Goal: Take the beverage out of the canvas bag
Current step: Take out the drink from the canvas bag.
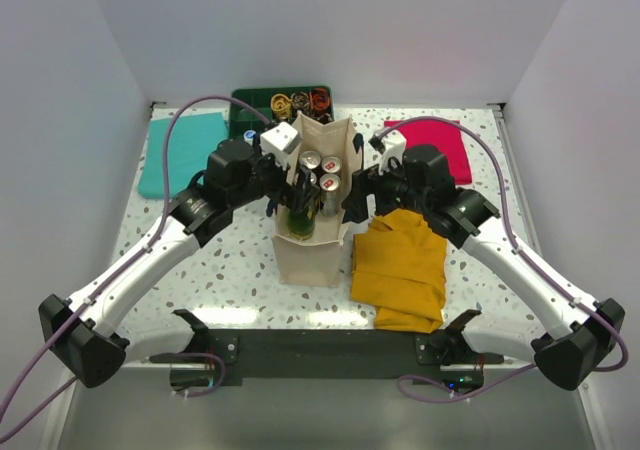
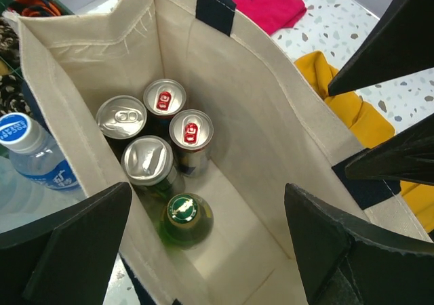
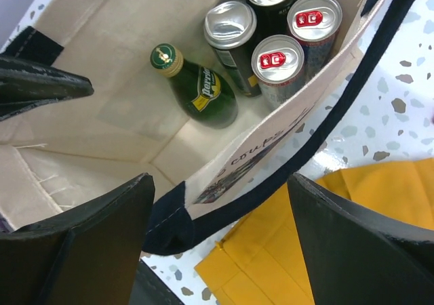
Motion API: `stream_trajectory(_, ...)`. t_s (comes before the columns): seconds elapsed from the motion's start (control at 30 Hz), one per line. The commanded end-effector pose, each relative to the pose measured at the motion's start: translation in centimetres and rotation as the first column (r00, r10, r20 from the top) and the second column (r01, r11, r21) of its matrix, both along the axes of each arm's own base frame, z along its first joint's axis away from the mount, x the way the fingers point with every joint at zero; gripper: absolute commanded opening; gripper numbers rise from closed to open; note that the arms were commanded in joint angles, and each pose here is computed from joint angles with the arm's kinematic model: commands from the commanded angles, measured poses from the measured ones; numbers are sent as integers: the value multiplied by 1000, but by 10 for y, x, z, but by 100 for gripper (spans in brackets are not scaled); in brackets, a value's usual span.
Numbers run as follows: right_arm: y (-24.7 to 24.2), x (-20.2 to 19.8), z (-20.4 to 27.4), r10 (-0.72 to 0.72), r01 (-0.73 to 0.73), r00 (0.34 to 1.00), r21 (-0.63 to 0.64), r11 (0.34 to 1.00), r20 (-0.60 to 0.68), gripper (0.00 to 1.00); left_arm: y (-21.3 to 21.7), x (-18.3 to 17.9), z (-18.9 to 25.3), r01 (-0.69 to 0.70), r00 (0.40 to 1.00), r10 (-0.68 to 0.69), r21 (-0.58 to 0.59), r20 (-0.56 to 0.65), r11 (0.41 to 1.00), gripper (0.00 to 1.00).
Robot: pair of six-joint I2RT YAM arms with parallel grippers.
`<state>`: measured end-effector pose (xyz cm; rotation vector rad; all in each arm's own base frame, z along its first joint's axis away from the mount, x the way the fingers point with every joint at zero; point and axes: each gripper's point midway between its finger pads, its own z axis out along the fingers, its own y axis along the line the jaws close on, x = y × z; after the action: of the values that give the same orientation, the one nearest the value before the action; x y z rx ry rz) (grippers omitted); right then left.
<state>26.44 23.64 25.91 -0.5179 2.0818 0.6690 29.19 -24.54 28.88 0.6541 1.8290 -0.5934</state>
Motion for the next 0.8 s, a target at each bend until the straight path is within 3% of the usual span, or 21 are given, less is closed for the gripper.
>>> stream_trajectory(0.0, -3, 7, -2, -4, 5, 1000, -40, 999, 28, 85, -11, 0, 1, 54, 999, -54, 43, 2, 998, 100)
stream_trajectory(0.4, -10, 15, 10, -53, 56, 994, -33, 998, 91, 89, -1, 24, -31, -19, 998, 36, 275, -56, 961, 100)
stream_trajectory(0.77, -18, 23, 29, -106, 111, 983, -23, 994, 149, 92, -7, 20, -33, 2, 996, 25, 284, -90, 959, 100)
